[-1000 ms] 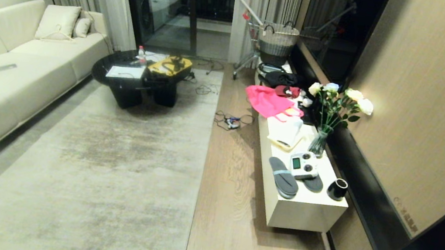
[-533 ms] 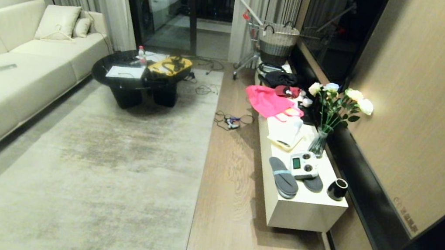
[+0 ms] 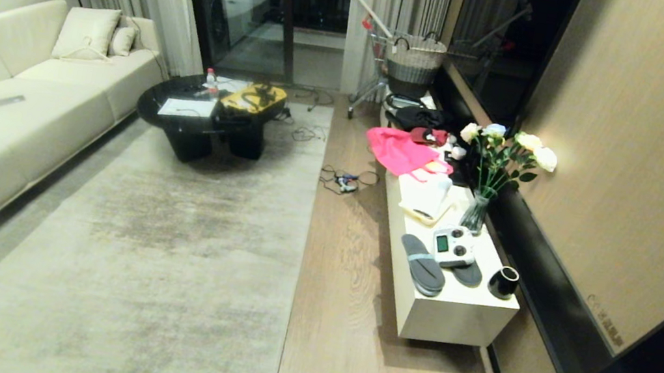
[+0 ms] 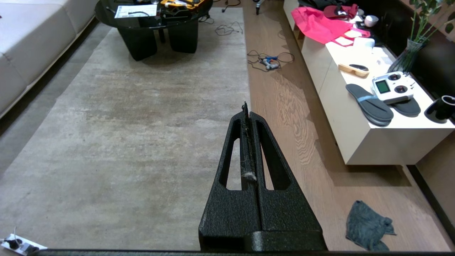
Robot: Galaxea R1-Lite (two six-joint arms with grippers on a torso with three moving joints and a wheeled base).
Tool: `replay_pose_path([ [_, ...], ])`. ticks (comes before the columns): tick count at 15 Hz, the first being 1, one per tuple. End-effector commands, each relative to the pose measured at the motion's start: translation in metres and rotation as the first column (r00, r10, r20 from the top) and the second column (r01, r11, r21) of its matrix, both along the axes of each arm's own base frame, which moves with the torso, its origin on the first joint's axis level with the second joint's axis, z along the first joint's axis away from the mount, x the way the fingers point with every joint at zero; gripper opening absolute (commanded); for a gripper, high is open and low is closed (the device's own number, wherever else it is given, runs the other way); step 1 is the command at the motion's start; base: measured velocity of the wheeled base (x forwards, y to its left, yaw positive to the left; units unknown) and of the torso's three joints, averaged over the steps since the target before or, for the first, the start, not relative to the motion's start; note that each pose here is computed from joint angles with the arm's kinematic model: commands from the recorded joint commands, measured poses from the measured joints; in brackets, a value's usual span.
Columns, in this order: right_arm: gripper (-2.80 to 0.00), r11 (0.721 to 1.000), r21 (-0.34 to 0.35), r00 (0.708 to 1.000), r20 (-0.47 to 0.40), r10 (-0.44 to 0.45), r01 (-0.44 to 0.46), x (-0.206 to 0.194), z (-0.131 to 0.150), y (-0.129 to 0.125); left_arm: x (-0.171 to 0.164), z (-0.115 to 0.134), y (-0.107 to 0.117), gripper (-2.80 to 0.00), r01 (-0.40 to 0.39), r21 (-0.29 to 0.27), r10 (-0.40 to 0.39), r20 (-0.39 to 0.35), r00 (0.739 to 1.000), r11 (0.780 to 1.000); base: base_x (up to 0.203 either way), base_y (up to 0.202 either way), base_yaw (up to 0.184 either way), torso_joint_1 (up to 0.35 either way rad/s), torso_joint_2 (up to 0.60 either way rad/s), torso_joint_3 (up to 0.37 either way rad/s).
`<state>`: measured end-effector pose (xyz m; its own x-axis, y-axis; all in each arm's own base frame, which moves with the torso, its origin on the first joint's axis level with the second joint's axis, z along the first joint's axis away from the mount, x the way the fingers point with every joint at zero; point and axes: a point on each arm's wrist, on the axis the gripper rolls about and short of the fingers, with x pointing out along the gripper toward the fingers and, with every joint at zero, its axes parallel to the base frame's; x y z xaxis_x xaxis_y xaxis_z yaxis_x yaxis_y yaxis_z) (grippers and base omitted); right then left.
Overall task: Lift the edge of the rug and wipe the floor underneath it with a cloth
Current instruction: Pick up the rag
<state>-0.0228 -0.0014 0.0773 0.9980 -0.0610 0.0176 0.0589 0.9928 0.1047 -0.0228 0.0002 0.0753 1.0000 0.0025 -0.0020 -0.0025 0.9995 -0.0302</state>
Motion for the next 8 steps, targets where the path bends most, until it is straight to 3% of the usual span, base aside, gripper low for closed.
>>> replay_pose_path([
  [1,-2.80,1.000,0.000,1.000,-0.001,0.001,-0.001,0.0001,0.0001,0.0000,0.0000,0.0000,0.0000,-2.80,0.001,0.000,-0.001,0.000,1.000,1.000,0.000,0.000,0.000,0.000,0.00,0.000],
  [8,-2.80,1.000,0.002,1.000,0.000,0.001,-0.001,0.0001,0.0001,0.0000,0.0000,0.0000,0.0000,-2.80,0.000,0.000,0.000,0.000,1.000,1.000,0.000,0.000,0.000,0.000,0.00,0.000],
])
